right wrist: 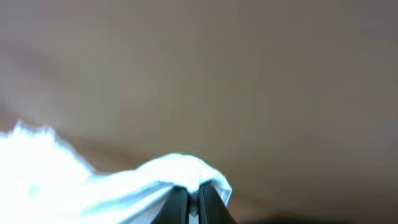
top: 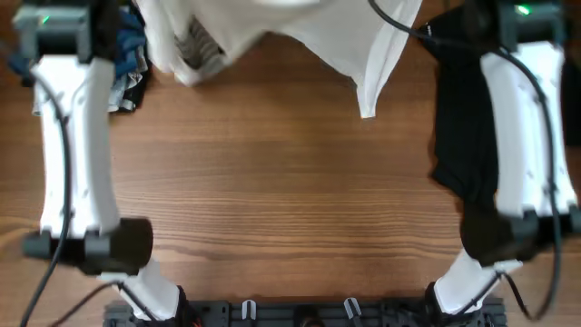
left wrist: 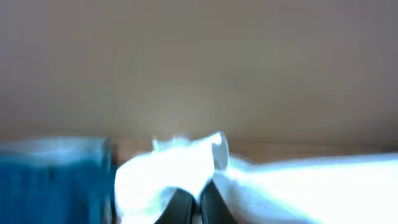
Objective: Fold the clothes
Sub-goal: 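Swing the shirt down and lay it flat on the table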
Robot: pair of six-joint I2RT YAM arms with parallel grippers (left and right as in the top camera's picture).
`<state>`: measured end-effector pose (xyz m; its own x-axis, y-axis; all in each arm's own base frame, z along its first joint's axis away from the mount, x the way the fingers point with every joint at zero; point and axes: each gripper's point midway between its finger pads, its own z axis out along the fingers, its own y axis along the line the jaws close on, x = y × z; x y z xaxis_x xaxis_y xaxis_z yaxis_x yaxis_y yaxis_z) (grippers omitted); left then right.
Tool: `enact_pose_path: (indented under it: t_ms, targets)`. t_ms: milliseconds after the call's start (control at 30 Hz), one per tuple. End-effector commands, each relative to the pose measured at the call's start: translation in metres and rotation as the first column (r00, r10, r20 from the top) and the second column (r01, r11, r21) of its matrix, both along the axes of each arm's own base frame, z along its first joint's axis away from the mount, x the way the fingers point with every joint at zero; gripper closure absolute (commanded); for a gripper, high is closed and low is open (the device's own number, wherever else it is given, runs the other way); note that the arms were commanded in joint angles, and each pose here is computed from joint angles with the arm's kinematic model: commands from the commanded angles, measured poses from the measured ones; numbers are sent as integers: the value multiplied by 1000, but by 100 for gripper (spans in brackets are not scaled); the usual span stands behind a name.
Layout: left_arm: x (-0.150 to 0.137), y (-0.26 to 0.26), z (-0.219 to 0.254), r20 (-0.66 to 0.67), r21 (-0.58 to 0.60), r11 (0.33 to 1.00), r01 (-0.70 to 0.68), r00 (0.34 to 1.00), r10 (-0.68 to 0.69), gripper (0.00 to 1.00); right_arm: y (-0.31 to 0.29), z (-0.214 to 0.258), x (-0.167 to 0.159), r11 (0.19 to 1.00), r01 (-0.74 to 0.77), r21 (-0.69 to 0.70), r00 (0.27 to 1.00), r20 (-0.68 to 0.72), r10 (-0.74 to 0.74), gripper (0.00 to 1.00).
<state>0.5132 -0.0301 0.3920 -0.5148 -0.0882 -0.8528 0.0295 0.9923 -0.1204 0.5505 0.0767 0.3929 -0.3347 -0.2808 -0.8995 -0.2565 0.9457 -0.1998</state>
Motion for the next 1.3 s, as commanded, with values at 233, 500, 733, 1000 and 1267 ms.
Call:
enact_pose_path:
  t_ms: [233,500,733,1000,1267]
  targets:
    - [-33,35,-42,-217,7,998,-59,974,60,96,-32,-16,0,1000,-8,-2,998,-58,8,96]
    - [-40,37,-31,-196,6,998,-64,978,64,96,-69,61,4,996,9,-86,975,220,10,96]
    - [-58,36,-33,-243,8,998,-64,968,64,96,-44,-28,-53,993,-82,84,968,-229,100,96]
    - [-150,33,-3,-304,5,998,-67,950,66,96,-39,-9,-172,978,45,203,898,-437,49,96]
    - [-206,18,-61,-587,-77,990,-122,808,54,96,-35,-50,-236,960,160,229,749,-661,33,96]
